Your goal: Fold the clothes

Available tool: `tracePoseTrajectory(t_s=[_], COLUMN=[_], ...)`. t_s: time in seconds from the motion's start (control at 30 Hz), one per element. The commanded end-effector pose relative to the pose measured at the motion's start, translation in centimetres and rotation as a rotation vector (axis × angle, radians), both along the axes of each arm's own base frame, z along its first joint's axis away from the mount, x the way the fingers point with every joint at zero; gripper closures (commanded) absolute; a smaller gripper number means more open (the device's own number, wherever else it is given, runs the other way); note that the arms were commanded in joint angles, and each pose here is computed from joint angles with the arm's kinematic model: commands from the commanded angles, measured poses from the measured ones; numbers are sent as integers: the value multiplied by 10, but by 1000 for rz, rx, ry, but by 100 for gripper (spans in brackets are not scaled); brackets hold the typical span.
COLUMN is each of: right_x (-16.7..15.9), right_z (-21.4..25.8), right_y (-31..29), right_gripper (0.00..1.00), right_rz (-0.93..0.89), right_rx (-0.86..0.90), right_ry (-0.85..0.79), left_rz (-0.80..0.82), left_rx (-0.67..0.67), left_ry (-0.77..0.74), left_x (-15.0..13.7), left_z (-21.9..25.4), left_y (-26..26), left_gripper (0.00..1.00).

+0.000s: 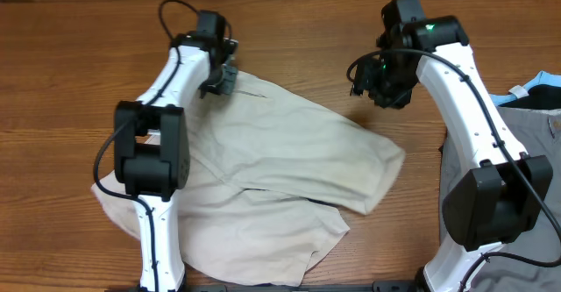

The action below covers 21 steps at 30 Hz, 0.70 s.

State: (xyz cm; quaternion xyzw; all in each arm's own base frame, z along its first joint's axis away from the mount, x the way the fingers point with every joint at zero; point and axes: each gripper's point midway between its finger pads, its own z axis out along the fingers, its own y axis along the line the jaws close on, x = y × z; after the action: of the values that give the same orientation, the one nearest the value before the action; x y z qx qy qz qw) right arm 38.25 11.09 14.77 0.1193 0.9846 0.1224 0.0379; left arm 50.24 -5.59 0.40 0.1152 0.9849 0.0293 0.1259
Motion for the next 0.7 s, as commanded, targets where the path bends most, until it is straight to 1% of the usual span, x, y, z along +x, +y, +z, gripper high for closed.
tracePoseTrajectory(t_s=[0.0, 0.07, 0.17, 0.23, 0.33, 0.37, 0.4, 0.47, 0.5, 0.53, 0.67], right_x=[-5, -5, -5, -4, 8, 11, 15, 22, 25, 26, 32], right_z=[-20, -34, -55, -70, -88, -92, -95, -97, -99, -103, -113], right_y=[-9, -7, -2, 2, 15, 21, 29, 46, 51, 53, 60], right_gripper=[38, 36, 36, 34, 32, 34, 37, 43, 43, 39, 38], right_rz=[12, 14, 14, 13, 26, 32, 43, 75, 81, 73, 80], right_rx=[-63, -48, -21, 6, 84, 115, 164, 266, 284, 284, 259], right_ry=[26, 31, 30, 18, -55, -78, -107, -168, -191, -206, -248], left_rz=[228, 261, 395, 471, 514, 518, 508, 445, 414, 392, 344], left_rx=[121, 83, 102, 99, 7, -24, -68, -148, -174, -185, -183], left_ry=[68, 91, 113, 122, 131, 131, 128, 121, 117, 114, 97], left_x=[-12, -17, -27, -33, -33, -32, -28, -22, -19, -16, -8], left_z=[-27, -27, -25, -24, -21, -20, -18, -12, -8, -5, 8], left_y=[80, 93, 120, 136, 146, 145, 142, 130, 125, 122, 111], left_gripper=[96, 96, 96, 96, 96, 96, 96, 96, 96, 96, 96])
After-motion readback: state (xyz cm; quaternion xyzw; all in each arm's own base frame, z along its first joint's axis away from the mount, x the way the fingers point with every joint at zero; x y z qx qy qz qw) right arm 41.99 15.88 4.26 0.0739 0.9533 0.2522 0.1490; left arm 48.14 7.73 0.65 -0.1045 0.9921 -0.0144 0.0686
